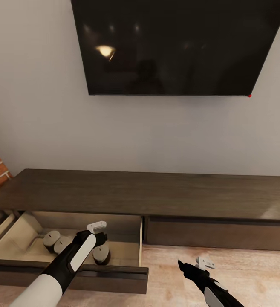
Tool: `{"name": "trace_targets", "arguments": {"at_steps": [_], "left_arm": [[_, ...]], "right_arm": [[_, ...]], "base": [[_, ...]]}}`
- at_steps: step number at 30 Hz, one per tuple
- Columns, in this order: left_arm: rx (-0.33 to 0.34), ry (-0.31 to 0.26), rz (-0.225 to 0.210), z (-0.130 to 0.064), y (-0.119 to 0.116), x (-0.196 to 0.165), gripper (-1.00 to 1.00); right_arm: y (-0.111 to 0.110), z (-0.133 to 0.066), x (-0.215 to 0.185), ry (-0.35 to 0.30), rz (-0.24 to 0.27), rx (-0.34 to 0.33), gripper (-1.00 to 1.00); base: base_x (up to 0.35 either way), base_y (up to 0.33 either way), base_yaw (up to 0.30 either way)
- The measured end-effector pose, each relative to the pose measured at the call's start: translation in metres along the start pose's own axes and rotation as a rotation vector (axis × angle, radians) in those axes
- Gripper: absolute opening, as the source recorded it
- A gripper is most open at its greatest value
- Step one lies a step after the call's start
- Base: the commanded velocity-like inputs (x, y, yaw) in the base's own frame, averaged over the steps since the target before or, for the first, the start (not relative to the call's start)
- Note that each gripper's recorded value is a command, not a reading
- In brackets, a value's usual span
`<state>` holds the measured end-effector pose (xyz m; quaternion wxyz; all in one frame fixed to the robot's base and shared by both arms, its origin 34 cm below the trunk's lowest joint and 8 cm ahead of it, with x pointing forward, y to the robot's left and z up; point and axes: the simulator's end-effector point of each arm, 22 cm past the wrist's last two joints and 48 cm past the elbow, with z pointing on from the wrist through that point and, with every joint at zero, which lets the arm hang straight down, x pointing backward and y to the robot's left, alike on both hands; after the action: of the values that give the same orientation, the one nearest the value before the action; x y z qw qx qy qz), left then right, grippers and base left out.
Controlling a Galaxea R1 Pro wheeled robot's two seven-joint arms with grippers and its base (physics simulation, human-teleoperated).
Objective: Place each of the two pumpkins and all three candles from the living room inside a cabinet in the living room (use any cabinet), then make sure every cabinet is closed, and position the cauldron so it is next to a table in the living room.
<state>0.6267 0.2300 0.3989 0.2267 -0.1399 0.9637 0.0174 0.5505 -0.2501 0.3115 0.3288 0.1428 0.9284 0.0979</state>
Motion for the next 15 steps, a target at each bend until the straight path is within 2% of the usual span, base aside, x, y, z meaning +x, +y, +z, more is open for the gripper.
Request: {"name": "trace_targets", "arguments": {"at_steps": [3, 11, 15], "left_arm": [[0.0, 0.0, 0.0, -0.005, 0.0, -0.004, 1.0], [-0.001, 0.0, 0.0, -0.019, -0.002, -0.015, 1.0], [-0.002, 0.0, -0.001, -0.026, -0.002, -0.021, 1.0]], "right_arm": [[0.004, -0.004, -0.004, 0.002, 0.001, -0.002, 1.0], [0.008, -0.015, -0.018, 0.002, 0.0, 0.0, 1.0], [0.009, -0.02, -0.024, 0.002, 0.0, 0.002, 1.0]], "base": [[-0.146, 0.0, 0.0], [-0.027, 0.0, 0.0], [-0.217, 0.0, 0.0]]}}
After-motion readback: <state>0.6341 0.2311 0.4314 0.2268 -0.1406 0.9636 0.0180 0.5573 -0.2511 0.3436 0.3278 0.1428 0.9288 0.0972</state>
